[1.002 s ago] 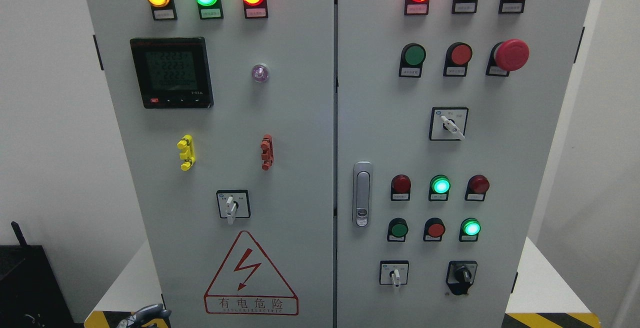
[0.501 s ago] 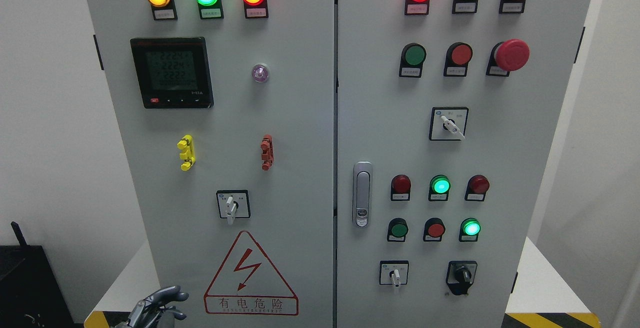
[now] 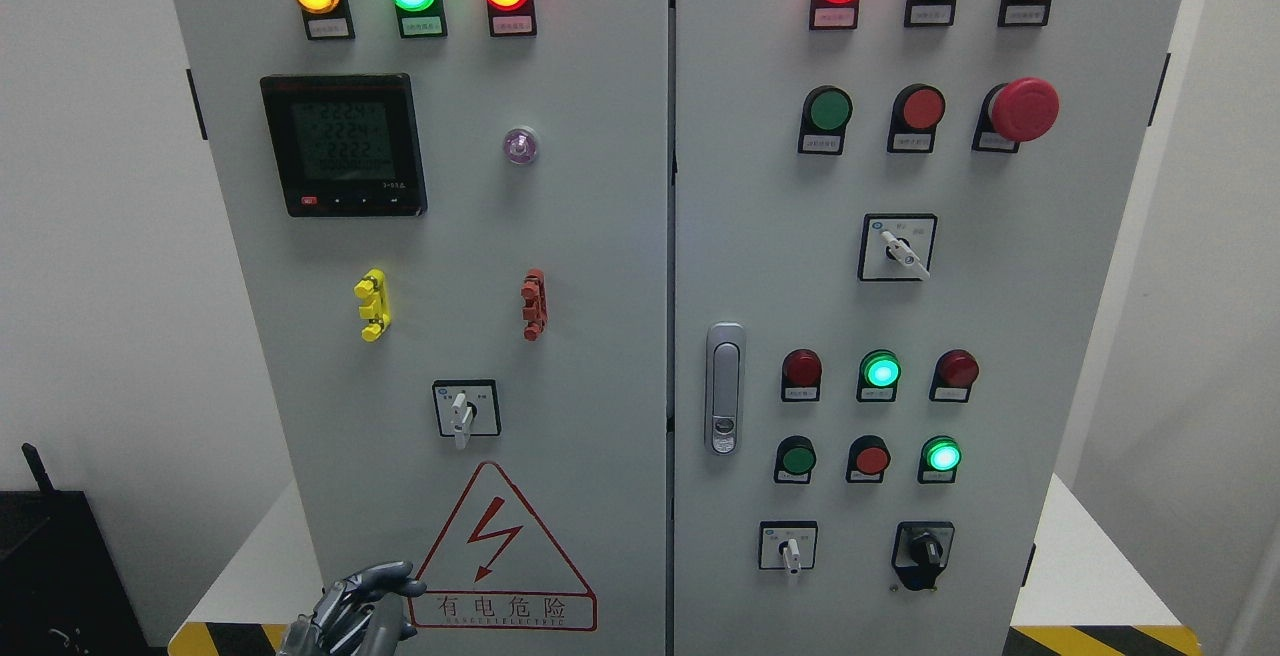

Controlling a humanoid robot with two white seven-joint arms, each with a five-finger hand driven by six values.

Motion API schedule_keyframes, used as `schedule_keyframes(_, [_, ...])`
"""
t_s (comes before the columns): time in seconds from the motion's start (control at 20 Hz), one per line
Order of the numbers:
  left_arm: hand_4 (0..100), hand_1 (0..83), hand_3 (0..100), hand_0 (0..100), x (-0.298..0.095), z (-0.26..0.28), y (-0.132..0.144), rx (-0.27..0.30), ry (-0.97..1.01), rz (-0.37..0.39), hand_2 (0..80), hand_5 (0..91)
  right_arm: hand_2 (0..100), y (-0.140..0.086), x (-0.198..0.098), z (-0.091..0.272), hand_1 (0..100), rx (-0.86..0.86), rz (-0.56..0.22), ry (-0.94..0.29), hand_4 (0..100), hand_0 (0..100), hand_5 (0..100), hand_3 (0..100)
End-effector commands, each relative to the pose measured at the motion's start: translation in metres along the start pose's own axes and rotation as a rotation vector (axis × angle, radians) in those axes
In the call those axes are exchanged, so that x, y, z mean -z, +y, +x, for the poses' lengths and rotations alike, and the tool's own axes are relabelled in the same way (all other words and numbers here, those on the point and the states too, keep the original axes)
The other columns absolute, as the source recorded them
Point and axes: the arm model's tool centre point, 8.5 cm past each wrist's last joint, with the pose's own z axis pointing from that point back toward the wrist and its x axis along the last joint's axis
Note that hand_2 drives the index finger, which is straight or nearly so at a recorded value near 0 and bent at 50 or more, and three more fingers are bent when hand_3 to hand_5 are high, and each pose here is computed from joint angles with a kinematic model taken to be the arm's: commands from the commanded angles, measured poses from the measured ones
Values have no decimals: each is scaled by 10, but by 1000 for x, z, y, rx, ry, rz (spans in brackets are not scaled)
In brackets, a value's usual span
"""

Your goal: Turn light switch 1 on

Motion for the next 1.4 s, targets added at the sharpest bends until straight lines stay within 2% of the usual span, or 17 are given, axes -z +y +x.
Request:
schedule_keyframes(0.0, [760, 441, 613, 430, 11, 13, -21, -32, -5, -5, 349, 606, 0, 0, 0, 0, 0, 24, 0, 2, 0, 0, 0, 0])
schedule_keyframes(0.1, [770, 516, 636, 341, 16, 18, -27, -36, -13, 12, 388, 632, 0, 0, 0, 0, 0, 26, 0, 3, 0, 0, 0, 0])
schedule_keyframes(0.2, [770, 529, 633, 261, 23, 23, -32, -38, 2, 55, 402, 633, 0, 0, 0, 0, 0, 24, 0, 2, 0, 0, 0, 0])
schedule_keyframes(0.25, [774, 536, 640, 226, 24, 24, -36, -37, 5, 51, 425, 636, 0, 0, 0, 0, 0, 24, 0, 2, 0, 0, 0, 0])
schedule_keyframes(0.35, [782, 538, 659, 205, 27, 27, -40, -30, -4, 46, 454, 644, 0, 0, 0, 0, 0, 24, 0, 2, 0, 0, 0, 0])
schedule_keyframes(0.4, [782, 546, 660, 193, 29, 31, -40, -9, -17, 63, 458, 664, 0, 0, 0, 0, 0, 24, 0, 2, 0, 0, 0, 0])
schedule_keyframes(0.6, [789, 553, 664, 180, 33, 40, -55, 33, -55, 92, 457, 693, 0, 0, 0, 0, 0, 24, 0, 2, 0, 0, 0, 0])
schedule_keyframes(0.8, [765, 562, 618, 168, 33, 41, -65, 21, -47, 112, 444, 689, 0, 0, 0, 0, 0, 24, 0, 2, 0, 0, 0, 0])
schedule_keyframes(1.05, [748, 575, 591, 192, 38, 45, -65, 24, -35, 163, 422, 669, 0, 0, 0, 0, 0, 24, 0, 2, 0, 0, 0, 0])
schedule_keyframes(1.35, [746, 579, 583, 212, 43, 40, -72, -14, -8, 175, 405, 666, 0, 0, 0, 0, 0, 24, 0, 2, 0, 0, 0, 0])
